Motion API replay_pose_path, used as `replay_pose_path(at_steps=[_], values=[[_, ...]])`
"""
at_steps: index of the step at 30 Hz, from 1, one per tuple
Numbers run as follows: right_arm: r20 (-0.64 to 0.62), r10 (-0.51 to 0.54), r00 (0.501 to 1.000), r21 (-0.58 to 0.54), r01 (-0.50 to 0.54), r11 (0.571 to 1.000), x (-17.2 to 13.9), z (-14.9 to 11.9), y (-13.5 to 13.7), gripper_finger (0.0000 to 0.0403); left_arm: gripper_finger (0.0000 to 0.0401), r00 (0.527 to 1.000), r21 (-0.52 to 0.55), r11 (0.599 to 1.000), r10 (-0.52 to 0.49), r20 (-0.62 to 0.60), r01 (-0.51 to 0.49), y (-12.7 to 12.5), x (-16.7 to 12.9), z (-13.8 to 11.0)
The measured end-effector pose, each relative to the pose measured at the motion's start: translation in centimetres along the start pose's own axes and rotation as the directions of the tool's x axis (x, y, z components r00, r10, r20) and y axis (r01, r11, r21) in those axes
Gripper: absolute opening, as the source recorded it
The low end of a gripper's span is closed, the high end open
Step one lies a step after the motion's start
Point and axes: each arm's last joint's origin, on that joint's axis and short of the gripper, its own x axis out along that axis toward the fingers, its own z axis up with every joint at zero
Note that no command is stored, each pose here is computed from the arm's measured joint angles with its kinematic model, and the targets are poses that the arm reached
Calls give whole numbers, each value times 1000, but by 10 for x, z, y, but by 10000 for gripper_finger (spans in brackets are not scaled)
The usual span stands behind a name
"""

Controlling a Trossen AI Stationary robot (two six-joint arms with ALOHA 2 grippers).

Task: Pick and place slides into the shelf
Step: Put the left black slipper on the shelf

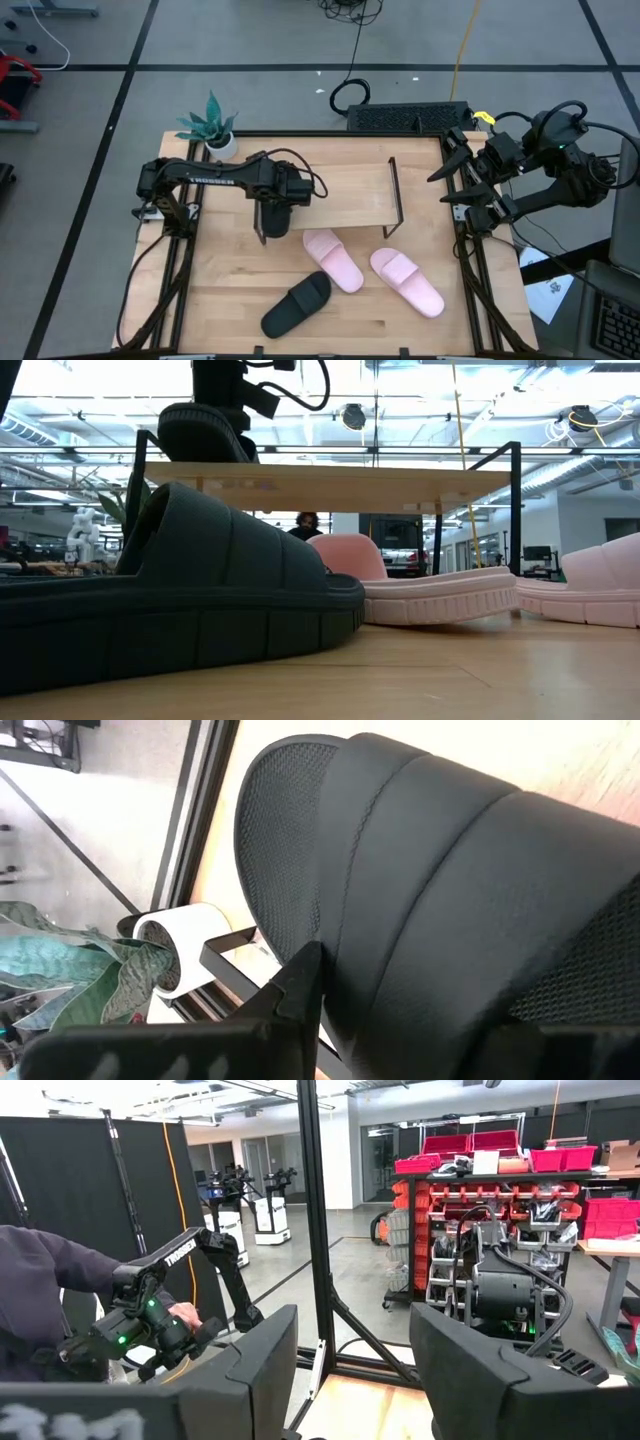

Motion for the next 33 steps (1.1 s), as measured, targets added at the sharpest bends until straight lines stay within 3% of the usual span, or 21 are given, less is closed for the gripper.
replay_pose_path(at_steps=[13,26,33], values=[[0,0,1000,0,0,1000,0,0,0,183,83,993,42,997,57,108,-62,-17,-9,-1],[-42,-4,999,14,5,1000,9,-15,-5,183,83,990,26,996,85,109,-89,-28,5,-2],[7,0,1000,12,0,1000,15,-19,-7,183,83,990,16,996,83,113,-85,-29,5,-2]])
